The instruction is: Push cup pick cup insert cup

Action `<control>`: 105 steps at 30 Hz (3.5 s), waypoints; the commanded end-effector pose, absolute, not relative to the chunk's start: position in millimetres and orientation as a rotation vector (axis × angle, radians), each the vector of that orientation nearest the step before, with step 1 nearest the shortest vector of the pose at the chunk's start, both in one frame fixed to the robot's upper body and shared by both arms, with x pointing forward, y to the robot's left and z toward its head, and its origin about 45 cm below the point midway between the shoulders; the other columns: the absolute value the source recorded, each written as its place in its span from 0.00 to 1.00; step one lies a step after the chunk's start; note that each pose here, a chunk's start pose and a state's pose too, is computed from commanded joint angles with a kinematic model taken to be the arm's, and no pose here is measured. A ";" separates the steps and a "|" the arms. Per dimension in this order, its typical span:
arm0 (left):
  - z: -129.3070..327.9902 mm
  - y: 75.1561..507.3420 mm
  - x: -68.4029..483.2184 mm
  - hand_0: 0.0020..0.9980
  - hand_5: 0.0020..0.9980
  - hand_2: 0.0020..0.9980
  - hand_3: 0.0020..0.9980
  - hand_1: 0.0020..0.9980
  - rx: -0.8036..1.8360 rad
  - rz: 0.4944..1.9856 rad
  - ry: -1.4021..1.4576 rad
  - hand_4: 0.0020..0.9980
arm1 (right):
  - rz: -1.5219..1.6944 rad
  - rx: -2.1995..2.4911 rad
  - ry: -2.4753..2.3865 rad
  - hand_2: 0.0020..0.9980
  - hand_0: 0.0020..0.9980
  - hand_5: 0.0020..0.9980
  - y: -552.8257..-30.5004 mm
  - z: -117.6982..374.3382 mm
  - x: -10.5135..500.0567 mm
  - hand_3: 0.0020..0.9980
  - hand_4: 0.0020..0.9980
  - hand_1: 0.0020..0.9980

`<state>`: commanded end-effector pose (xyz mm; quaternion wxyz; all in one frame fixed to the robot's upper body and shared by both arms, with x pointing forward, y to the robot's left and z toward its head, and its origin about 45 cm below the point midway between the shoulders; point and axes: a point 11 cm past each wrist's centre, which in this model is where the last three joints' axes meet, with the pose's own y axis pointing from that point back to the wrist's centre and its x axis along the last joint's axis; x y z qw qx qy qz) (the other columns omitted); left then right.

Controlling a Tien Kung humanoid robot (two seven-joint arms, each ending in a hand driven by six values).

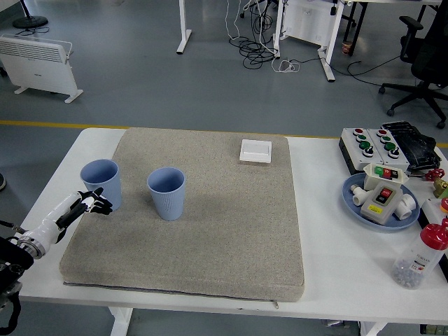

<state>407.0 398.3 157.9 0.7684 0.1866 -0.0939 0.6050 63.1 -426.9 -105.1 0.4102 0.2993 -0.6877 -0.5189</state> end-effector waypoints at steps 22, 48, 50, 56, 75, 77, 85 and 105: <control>162.8 386.0 422.2 0.82 1.00 0.53 0.48 0.59 0.401 1.292 -0.202 0.56 | -1.305 0.758 -1.723 0.65 0.72 0.47 -425.3 -105.6 62.7 0.58 0.12 0.65; 202.3 373.8 409.9 0.47 1.00 0.51 0.48 0.54 0.358 1.237 -0.338 0.58 | -1.303 0.750 -1.722 0.65 0.73 0.47 -427.5 -105.4 59.3 0.58 0.12 0.65; 218.5 366.4 409.7 0.47 1.00 0.51 0.48 0.54 0.329 1.217 -0.386 0.58 | -1.302 0.749 -1.721 0.65 0.73 0.47 -427.9 -105.3 59.2 0.58 0.12 0.65; 283.4 337.7 410.9 0.35 0.90 0.51 0.49 0.51 0.233 1.147 -0.618 0.76 | -1.303 0.749 -1.722 0.65 0.73 0.47 -427.9 -105.2 59.6 0.58 0.12 0.65; 299.5 275.0 456.8 0.97 0.67 1.00 0.99 0.95 0.737 0.924 -0.786 0.98 | -1.307 0.742 -1.732 0.65 0.73 0.47 -429.6 -104.5 60.0 0.58 0.12 0.65; 296.4 273.5 459.5 0.97 0.67 1.00 0.99 0.95 0.767 0.914 -0.786 0.98 | -1.307 0.743 -1.732 0.65 0.73 0.47 -429.6 -104.5 60.2 0.58 0.12 0.65; 277.5 263.3 467.6 0.98 0.64 1.00 1.00 0.96 0.899 0.843 -0.751 1.00 | -1.308 0.742 -1.732 0.65 0.73 0.47 -429.6 -104.5 59.9 0.58 0.12 0.65; 255.7 245.1 482.0 0.79 0.07 0.98 0.93 0.82 1.071 0.740 -0.802 0.73 | -1.300 0.743 -1.737 0.65 0.73 0.47 -432.0 -103.3 62.2 0.58 0.12 0.65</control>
